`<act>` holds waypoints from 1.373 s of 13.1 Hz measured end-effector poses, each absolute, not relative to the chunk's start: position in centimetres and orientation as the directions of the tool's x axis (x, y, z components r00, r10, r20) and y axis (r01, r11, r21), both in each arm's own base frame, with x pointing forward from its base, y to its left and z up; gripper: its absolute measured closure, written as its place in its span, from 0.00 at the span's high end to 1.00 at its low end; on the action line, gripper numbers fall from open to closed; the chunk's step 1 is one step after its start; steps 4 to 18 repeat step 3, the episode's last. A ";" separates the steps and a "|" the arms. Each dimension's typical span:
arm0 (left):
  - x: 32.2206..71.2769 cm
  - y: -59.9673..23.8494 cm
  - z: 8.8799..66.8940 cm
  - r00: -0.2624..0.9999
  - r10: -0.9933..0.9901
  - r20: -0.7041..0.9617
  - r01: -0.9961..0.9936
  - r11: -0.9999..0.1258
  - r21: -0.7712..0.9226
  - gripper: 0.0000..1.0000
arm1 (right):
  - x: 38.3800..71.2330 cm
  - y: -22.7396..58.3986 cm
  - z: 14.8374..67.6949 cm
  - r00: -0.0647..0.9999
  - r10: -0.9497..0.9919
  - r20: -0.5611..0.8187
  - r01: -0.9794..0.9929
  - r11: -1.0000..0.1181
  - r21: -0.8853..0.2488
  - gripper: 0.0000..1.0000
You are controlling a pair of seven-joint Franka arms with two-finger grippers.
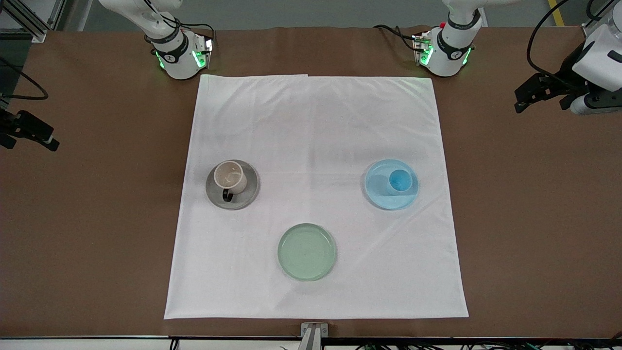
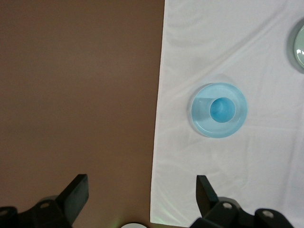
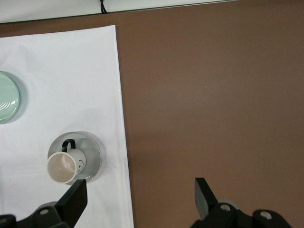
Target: Place blue cup in blue plate and white mug in gray plate
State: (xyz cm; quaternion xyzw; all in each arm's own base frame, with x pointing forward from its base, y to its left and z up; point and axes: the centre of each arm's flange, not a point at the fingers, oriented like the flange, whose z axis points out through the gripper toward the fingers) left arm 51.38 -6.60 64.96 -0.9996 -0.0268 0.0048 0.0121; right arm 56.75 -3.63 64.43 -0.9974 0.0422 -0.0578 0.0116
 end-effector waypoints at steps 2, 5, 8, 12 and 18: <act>51.4 -6.5 65.0 0.998 0.055 -0.009 0.055 -0.998 -0.025 1.00 | 56.8 -3.6 64.4 0.990 -0.085 0.114 -0.083 -0.996 -0.028 1.00; 51.4 -6.5 65.0 0.998 0.055 -0.009 0.055 -0.998 -0.025 1.00 | 56.8 -3.6 64.4 0.990 -0.085 0.114 -0.083 -0.996 -0.028 1.00; 51.4 -6.5 65.0 0.998 0.055 -0.009 0.055 -0.998 -0.025 1.00 | 56.8 -3.6 64.4 0.990 -0.085 0.114 -0.083 -0.996 -0.028 1.00; 51.4 -6.5 65.0 0.998 0.055 -0.009 0.055 -0.998 -0.025 1.00 | 56.8 -3.6 64.4 0.990 -0.085 0.114 -0.083 -0.996 -0.028 1.00; 51.4 -6.5 65.0 0.998 0.055 -0.009 0.055 -0.998 -0.025 1.00 | 56.8 -3.6 64.4 0.990 -0.085 0.114 -0.083 -0.996 -0.028 1.00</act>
